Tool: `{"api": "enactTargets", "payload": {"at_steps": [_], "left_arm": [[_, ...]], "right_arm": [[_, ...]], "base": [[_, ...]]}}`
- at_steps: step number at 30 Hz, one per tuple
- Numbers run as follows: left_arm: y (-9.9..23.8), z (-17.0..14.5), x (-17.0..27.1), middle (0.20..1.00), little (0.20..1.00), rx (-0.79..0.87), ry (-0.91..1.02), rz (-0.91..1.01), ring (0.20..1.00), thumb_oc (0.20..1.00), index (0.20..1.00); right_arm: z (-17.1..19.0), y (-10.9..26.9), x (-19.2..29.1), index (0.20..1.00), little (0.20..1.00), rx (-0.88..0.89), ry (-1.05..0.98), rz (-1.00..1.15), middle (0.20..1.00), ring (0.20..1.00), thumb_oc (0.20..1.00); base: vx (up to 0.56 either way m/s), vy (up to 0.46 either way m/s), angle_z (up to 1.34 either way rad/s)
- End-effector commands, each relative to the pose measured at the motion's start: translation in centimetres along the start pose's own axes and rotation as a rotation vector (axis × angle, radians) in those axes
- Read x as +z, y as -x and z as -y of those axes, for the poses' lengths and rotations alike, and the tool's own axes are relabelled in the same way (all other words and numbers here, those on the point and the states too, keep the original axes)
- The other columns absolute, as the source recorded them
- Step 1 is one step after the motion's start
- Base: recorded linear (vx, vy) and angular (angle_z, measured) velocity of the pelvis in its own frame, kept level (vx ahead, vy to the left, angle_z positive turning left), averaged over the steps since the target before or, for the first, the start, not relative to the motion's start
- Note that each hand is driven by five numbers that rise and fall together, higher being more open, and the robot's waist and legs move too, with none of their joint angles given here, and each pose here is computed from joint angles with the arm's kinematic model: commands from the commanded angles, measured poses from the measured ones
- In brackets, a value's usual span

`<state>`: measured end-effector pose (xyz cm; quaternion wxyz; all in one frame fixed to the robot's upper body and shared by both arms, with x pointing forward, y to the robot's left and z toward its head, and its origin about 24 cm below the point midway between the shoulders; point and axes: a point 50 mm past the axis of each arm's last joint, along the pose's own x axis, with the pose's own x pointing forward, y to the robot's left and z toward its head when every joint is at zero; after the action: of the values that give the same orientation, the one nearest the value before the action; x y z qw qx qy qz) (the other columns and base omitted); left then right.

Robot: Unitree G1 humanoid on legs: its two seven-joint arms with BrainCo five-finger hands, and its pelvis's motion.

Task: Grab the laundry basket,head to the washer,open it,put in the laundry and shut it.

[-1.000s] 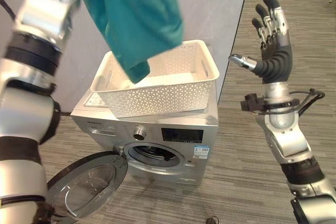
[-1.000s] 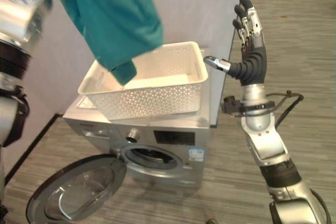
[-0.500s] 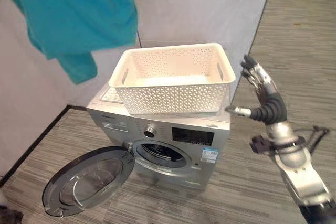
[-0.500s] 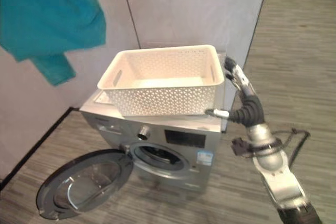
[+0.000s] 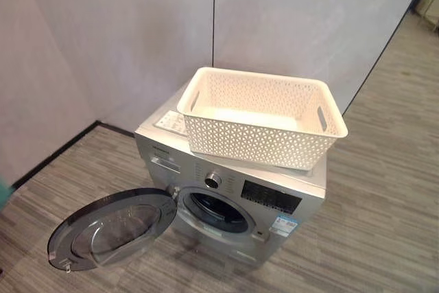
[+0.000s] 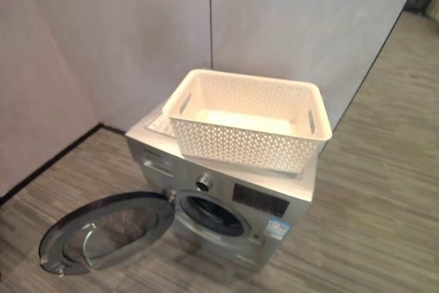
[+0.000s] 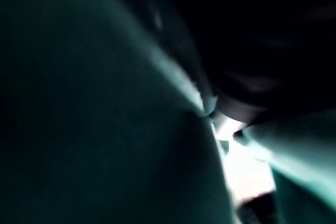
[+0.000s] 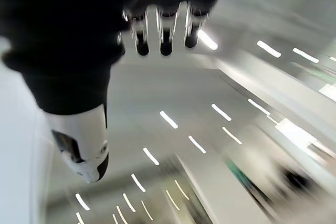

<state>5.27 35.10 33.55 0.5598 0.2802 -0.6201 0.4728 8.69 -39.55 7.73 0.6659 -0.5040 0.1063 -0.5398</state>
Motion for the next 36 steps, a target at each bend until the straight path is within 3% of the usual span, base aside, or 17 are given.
{"api": "enactTargets", "payload": {"at_steps": [1, 5, 7, 9, 11, 14, 15, 16, 21, 28, 32, 36], "left_arm": [[0.6, 1.9, -2.1, 0.2, 0.2, -0.049, 0.036, -0.071, 0.2, 0.2, 0.2], [1.9, 1.3, -2.1, 0.2, 0.2, -0.018, 0.062, -0.105, 0.2, 0.2, 0.2], [4.1, 1.3, -2.4, 0.2, 0.2, -0.04, 0.09, -0.193, 0.2, 0.2, 0.2], [4.1, 1.3, -2.4, 0.2, 0.2, -0.042, 0.09, -0.194, 0.2, 0.2, 0.2], [7.1, 1.3, -2.8, 0.2, 0.2, -0.106, 0.098, -0.329, 0.2, 0.2, 0.2], [9.4, 1.1, -3.0, 0.2, 0.2, -0.138, 0.127, -0.443, 0.2, 0.2, 0.2], [13.1, 0.9, -3.3, 0.2, 0.2, -0.155, 0.217, -0.654, 0.2, 0.2, 0.2], [13.2, 0.9, -3.2, 0.2, 0.2, -0.156, 0.221, -0.659, 0.2, 0.2, 0.2], [19.9, 1.9, -2.1, 0.2, 0.2, -0.184, 0.486, -1.061, 0.2, 0.2, 0.2], [27.3, 6.6, 1.6, 0.2, 0.2, -0.363, 0.903, -1.489, 0.2, 0.2, 0.2], [29.9, 8.8, 3.6, 0.2, 0.2, -0.464, 1.003, -1.611, 0.2, 0.2, 0.2], [32.7, 9.2, 4.4, 0.2, 0.2, -0.51, 0.974, -1.721, 0.2, 0.2, 0.2]], "right_arm": [[-1.6, -0.2, 2.7, 1.0, 1.0, 0.039, -0.189, 0.03, 1.0, 1.0, 1.0], [-5.5, 2.3, 0.8, 1.0, 1.0, 0.245, -0.165, -0.064, 1.0, 1.0, 1.0], [-9.2, 6.5, -0.4, 1.0, 1.0, 0.485, -0.23, -0.192, 1.0, 1.0, 1.0], [-9.2, 6.5, -0.5, 1.0, 1.0, 0.485, -0.232, -0.192, 1.0, 1.0, 1.0], [-11.3, 9.7, -0.9, 1.0, 1.0, 0.628, -0.319, -0.316, 1.0, 1.0, 1.0], [-12.0, 10.9, -1.2, 1.0, 1.0, 0.687, -0.351, -0.368, 1.0, 1.0, 1.0], [-12.5, 12.9, -2.5, 1.0, 1.0, 0.762, -0.334, -0.453, 1.0, 1.0, 1.0], [-12.5, 12.8, -2.5, 1.0, 1.0, 0.76, -0.333, -0.452, 1.0, 1.0, 1.0], [-13.5, 15.3, -4.3, 1.0, 1.0, 0.83, -0.287, -0.593, 1.0, 1.0, 1.0], [-15.3, 16.5, -2.3, 1.0, 1.0, 0.922, -0.299, -0.558, 1.0, 1.0, 1.0], [-16.3, 16.4, 0.0, 1.0, 1.0, 0.957, -0.334, -0.494, 1.0, 1.0, 1.0], [-17.1, 16.0, 2.5, 1.0, 1.0, 0.993, -0.356, -0.393, 1.0, 1.0, 1.0]], "base": [[-0.03, -0.012, 0.06], [-0.01, -0.003, -0.02], [0.0, 0.0, 0.0], [0.0, 0.0, 0.0], [-0.01, -0.002, -0.02], [0.0, 0.0, 0.0], [0.0, 0.0, 0.0], [0.0, 0.0, 0.0], [-0.02, -0.001, 0.0], [-0.05, -0.018, -0.01], [-0.07, -0.054, 0.0], [-0.08, -0.063, -0.16]]}}
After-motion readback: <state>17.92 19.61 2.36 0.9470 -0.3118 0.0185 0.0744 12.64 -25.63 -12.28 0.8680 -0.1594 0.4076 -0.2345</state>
